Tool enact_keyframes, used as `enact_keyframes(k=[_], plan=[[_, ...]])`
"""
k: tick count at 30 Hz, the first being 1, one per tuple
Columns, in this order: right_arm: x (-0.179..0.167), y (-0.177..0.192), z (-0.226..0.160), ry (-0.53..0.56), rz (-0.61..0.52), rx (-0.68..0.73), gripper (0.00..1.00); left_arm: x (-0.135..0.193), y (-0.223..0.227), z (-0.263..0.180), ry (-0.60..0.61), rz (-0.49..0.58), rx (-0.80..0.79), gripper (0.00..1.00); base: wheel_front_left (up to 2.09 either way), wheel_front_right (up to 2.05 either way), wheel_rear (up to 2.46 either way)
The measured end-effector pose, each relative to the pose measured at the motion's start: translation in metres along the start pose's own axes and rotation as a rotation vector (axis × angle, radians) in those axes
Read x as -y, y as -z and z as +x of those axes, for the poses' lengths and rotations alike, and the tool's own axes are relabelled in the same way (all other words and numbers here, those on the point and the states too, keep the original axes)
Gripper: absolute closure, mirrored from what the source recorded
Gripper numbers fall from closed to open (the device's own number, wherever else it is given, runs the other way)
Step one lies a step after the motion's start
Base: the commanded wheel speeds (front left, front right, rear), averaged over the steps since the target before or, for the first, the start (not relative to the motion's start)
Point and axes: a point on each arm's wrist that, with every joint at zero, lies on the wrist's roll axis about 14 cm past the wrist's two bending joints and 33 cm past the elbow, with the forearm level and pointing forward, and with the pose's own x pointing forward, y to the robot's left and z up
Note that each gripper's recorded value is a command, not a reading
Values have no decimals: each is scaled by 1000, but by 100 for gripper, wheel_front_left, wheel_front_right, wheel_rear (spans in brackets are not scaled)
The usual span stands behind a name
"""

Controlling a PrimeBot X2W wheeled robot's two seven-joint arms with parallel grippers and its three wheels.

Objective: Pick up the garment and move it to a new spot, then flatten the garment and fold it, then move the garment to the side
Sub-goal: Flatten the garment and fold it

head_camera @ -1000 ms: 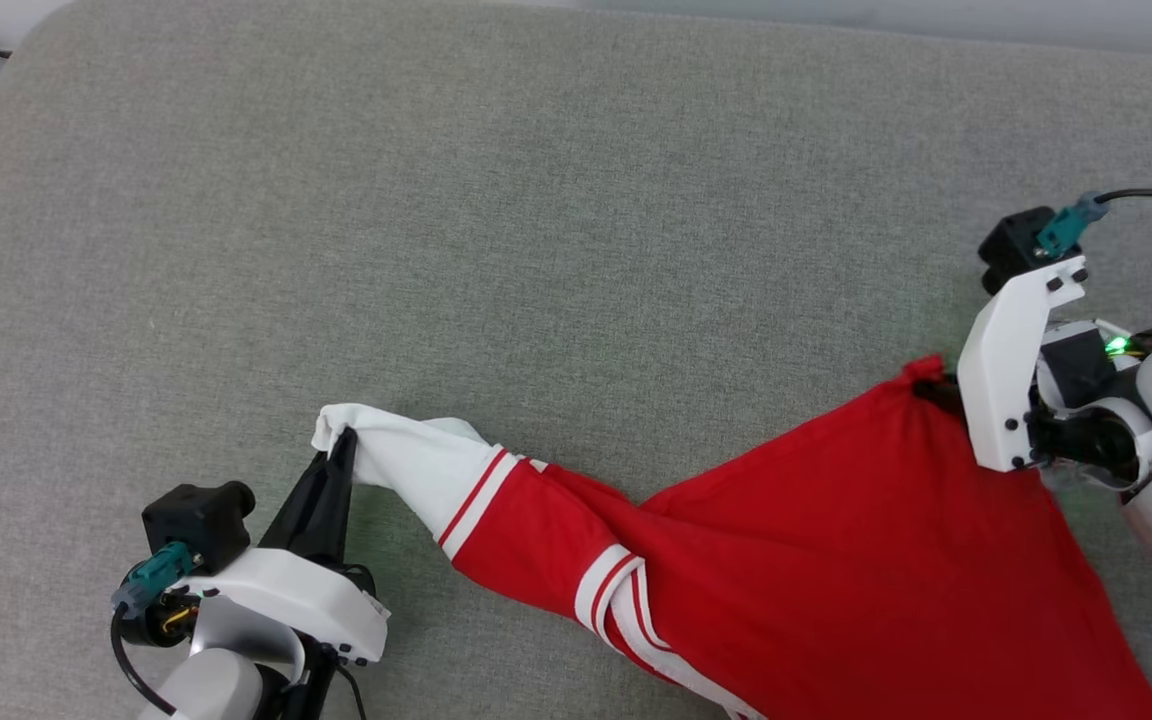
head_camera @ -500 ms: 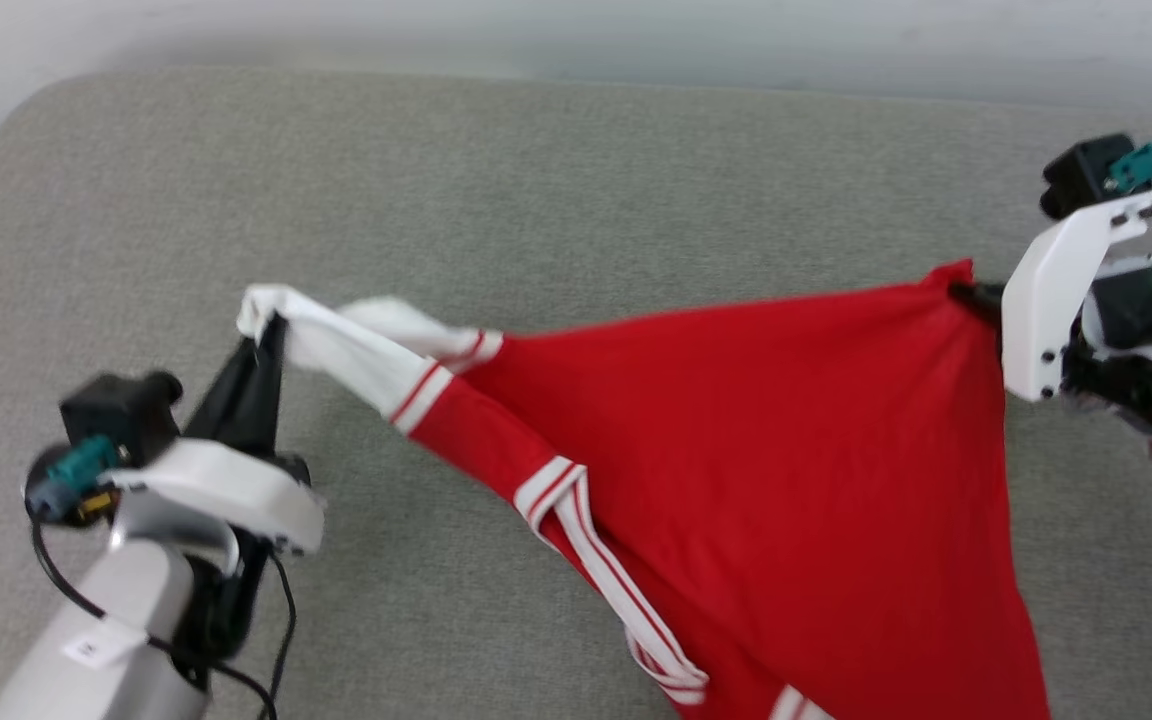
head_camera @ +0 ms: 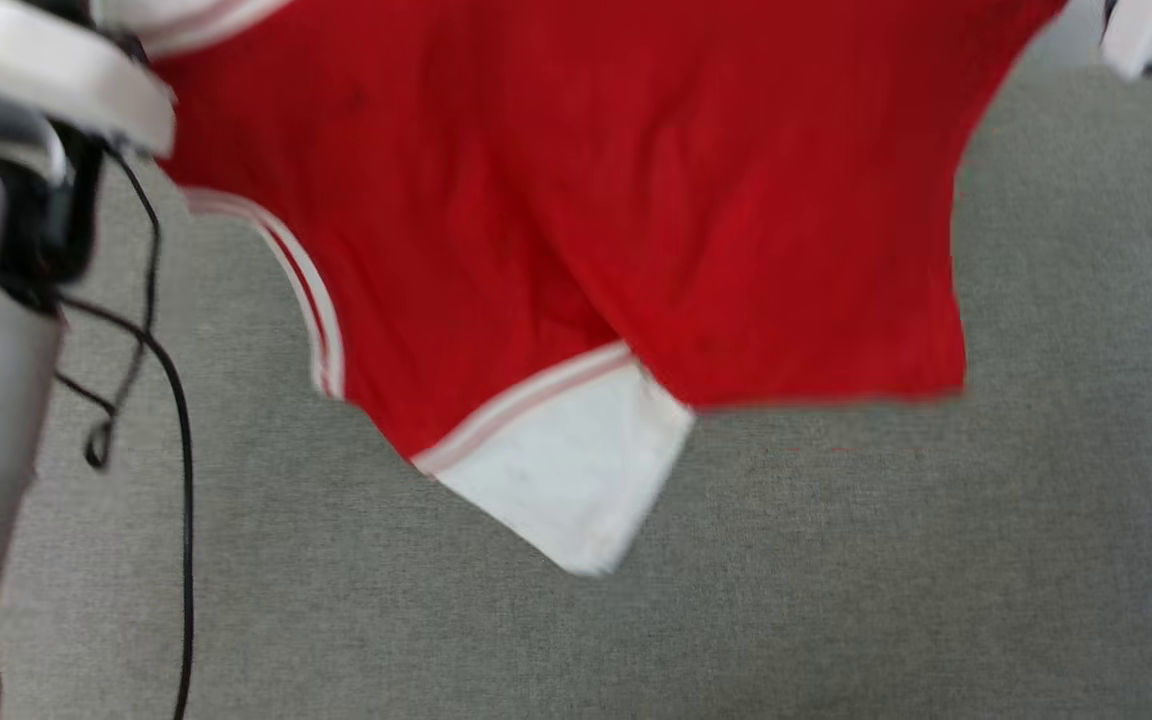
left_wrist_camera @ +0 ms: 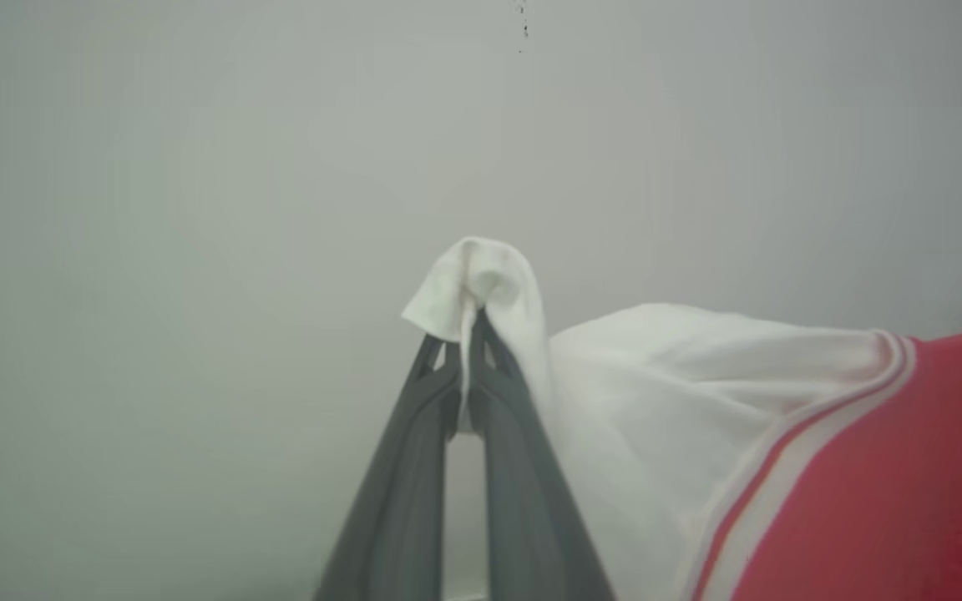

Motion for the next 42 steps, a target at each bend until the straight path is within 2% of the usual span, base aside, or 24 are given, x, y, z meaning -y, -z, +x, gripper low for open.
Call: enact_keyframes(k=[4, 12, 18, 25, 32, 36, 42], plan=[[11, -51, 9, 33, -7, 145, 100, -1, -25, 42, 9, 56, 62, 100, 0, 0, 0], [28, -118, 33, 78, -30, 345, 100, -10, -61, 109, -8, 155, 159, 100, 0, 0, 0], [34, -125, 63, 85, -24, 391, 100, -24, -52, 142, -40, 170, 179, 100, 0, 0, 0], [30, -71, 108, 72, -6, 308, 100, -24, 11, 160, -37, 139, 108, 100, 0, 0, 0], [20, -18, 138, 41, 8, 220, 100, -32, 80, 149, -60, 55, 2, 100, 0, 0, 0], [11, 29, 142, 14, 27, 154, 100, -36, 135, 123, -79, -11, -112, 100, 0, 0, 0], [3, 84, 114, -8, 76, 77, 100, -37, 183, 63, -103, -99, -242, 100, 0, 0, 0]])
